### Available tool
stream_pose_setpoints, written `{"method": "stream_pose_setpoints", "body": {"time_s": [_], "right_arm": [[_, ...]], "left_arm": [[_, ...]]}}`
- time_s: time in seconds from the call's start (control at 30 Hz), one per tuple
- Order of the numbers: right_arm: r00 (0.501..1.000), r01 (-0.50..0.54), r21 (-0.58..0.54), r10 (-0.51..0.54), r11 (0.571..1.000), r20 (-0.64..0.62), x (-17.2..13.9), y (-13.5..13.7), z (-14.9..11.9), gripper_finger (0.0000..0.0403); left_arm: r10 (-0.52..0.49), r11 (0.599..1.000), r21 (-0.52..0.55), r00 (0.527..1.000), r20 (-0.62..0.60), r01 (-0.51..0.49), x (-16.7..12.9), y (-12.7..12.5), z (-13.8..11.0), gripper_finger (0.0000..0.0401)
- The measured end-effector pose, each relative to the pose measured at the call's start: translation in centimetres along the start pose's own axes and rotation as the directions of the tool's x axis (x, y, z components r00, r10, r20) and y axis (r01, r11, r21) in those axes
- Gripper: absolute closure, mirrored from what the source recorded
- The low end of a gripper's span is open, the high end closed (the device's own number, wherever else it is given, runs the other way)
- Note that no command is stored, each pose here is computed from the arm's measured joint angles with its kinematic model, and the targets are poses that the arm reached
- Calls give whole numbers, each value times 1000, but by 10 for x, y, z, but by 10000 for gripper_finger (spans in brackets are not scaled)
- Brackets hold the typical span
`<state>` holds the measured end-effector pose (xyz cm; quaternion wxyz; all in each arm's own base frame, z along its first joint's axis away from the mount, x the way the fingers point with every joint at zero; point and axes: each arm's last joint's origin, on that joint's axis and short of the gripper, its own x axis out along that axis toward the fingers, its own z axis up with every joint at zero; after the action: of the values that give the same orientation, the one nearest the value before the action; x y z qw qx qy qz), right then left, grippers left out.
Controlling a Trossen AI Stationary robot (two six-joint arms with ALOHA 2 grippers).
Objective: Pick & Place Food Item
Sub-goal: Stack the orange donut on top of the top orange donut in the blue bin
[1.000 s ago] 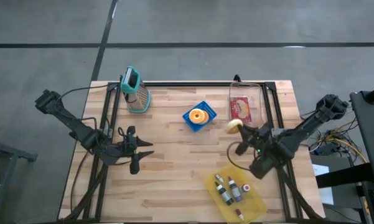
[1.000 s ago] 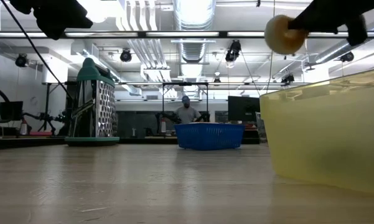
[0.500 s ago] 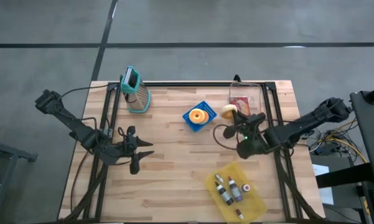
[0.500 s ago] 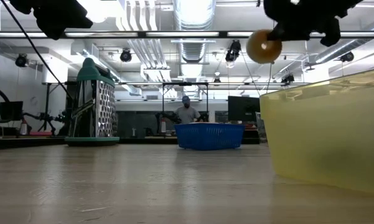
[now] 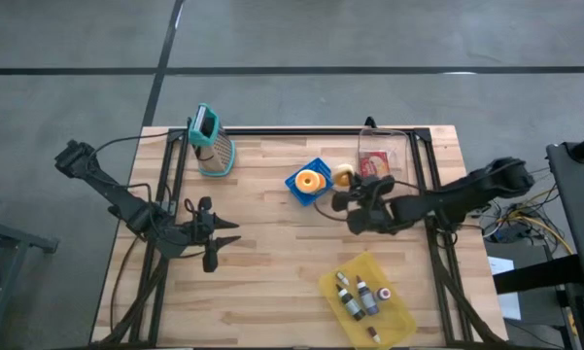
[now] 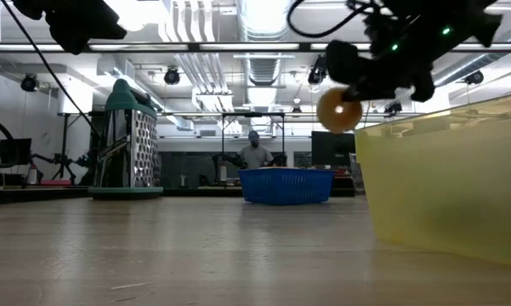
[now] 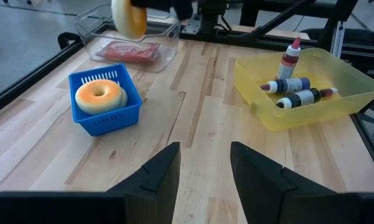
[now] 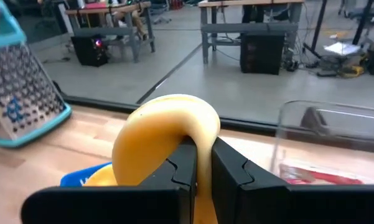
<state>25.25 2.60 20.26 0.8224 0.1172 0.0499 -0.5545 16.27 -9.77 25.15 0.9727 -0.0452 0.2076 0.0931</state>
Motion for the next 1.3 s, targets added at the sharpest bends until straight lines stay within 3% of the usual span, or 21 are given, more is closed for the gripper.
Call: {"method": "stream_pose_setpoints", "body": {"time_s": [0.17, 0.33, 0.6, 0.73, 0.83, 0.97, 1.3], "right_arm": [[1000, -13, -30, 14, 999, 28, 18, 23, -13, 380], [998, -20, -148, 30, 989, 62, 36, 37, -17, 380], [999, -38, -131, 42, 991, 23, 59, 36, -23, 380], [999, -38, -188, 38, 981, -5, 75, 30, -20, 380], [988, -143, -204, 128, 969, -84, 87, 27, -19, 380], [935, -326, -159, 294, 932, -198, 97, 27, -18, 380], [932, -327, -101, 303, 940, -201, 96, 28, -18, 380]], "left_arm": [[0, 1000, 0, 1000, 0, 0, 0, 0, 0, 252], [0, 1000, 0, 1000, 0, 0, 0, 0, 0, 252], [0, 1000, 0, 1000, 0, 0, 0, 0, 0, 252], [0, 1000, 0, 1000, 0, 0, 0, 0, 0, 252], [0, 1000, 0, 1000, 0, 0, 0, 0, 0, 252], [0, 1000, 0, 1000, 0, 0, 0, 0, 0, 252], [0, 1000, 0, 1000, 0, 0, 0, 0, 0, 252]]}}
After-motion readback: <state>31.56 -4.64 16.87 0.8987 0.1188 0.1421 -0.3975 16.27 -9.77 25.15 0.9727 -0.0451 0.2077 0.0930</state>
